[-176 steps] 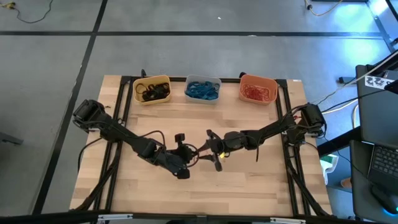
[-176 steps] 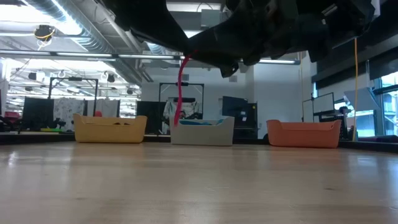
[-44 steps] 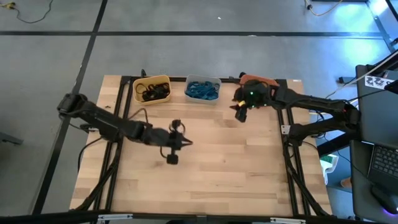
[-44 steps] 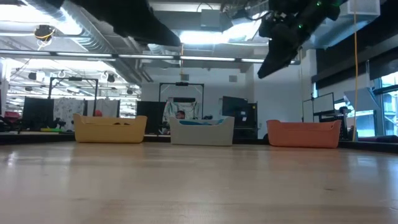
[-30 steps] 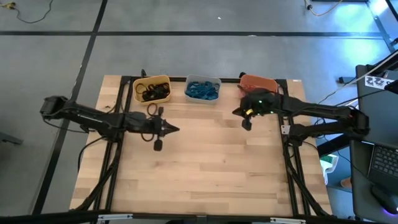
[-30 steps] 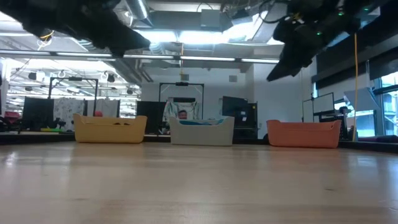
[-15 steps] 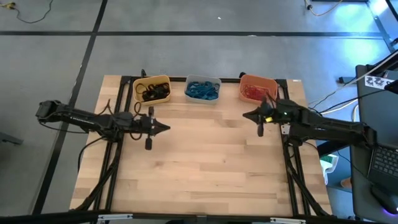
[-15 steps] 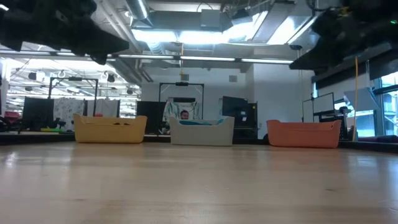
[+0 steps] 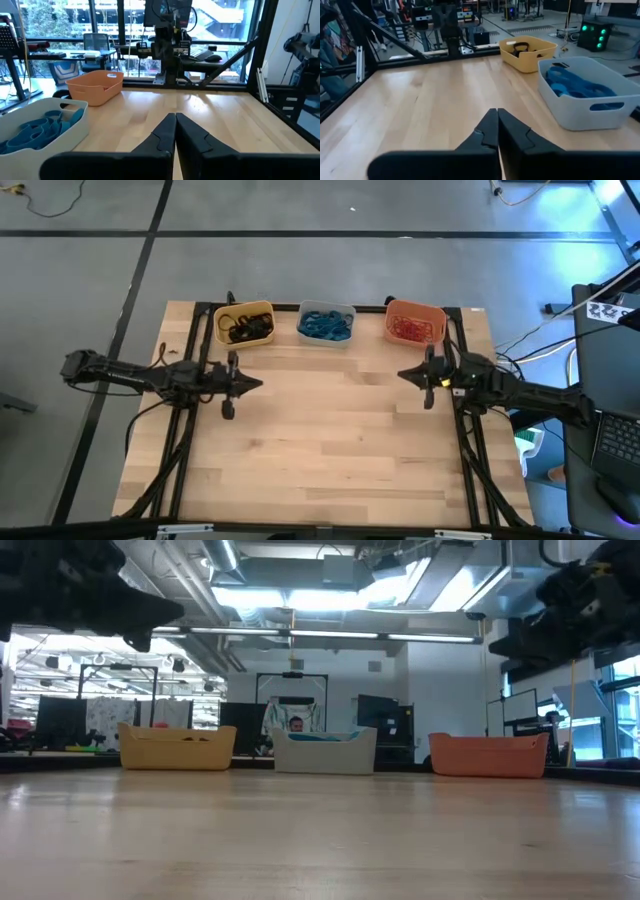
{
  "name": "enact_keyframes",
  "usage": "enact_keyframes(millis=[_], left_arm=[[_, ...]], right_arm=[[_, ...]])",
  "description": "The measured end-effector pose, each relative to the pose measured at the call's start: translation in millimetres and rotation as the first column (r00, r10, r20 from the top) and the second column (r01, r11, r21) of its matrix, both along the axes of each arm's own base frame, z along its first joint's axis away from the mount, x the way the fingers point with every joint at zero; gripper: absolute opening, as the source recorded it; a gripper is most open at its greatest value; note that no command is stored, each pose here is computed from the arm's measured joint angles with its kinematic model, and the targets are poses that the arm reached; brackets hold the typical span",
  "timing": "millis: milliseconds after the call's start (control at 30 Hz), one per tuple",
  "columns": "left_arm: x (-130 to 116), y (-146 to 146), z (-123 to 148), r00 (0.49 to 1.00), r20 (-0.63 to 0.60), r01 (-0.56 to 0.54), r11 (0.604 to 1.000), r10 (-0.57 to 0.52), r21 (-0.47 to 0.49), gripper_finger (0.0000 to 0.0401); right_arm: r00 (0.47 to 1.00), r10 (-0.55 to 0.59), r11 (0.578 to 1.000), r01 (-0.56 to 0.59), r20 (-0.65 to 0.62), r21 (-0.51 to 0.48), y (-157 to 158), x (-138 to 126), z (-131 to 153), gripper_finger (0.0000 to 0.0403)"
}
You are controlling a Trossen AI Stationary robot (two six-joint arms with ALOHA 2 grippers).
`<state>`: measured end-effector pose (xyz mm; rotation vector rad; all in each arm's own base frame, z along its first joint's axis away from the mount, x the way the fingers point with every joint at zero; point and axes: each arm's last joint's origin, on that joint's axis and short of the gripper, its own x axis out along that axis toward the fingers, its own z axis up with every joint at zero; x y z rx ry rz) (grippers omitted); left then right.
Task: Sort rubber bands into baskets
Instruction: Return to Home Position
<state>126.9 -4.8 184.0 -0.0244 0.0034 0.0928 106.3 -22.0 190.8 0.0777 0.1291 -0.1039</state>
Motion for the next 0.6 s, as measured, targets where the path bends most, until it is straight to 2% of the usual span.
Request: enact_keyframes(millis=[333,433,600], left_arm=[[-12,2,-14,0.998,0.019,-0.056,0.998,0.056,-0.012,0.0005],[-14,3,-16,0.998,0.002,-0.062,0.998,0.062,-0.030,0.0008],[-19,3,-19,0.998,-0.020,-0.063,0.997,0.062,-0.044,0.0009]], right_arm=[[0.998,-0.055,0.998,0.056,-0.013,0.043,-2,1,-22,0.0005],[0.995,-0.099,0.994,0.100,-0.026,0.042,-3,1,-26,0.0005],[0.995,-0.103,0.994,0.103,0.000,0.039,-3,2,-33,0.0005]])
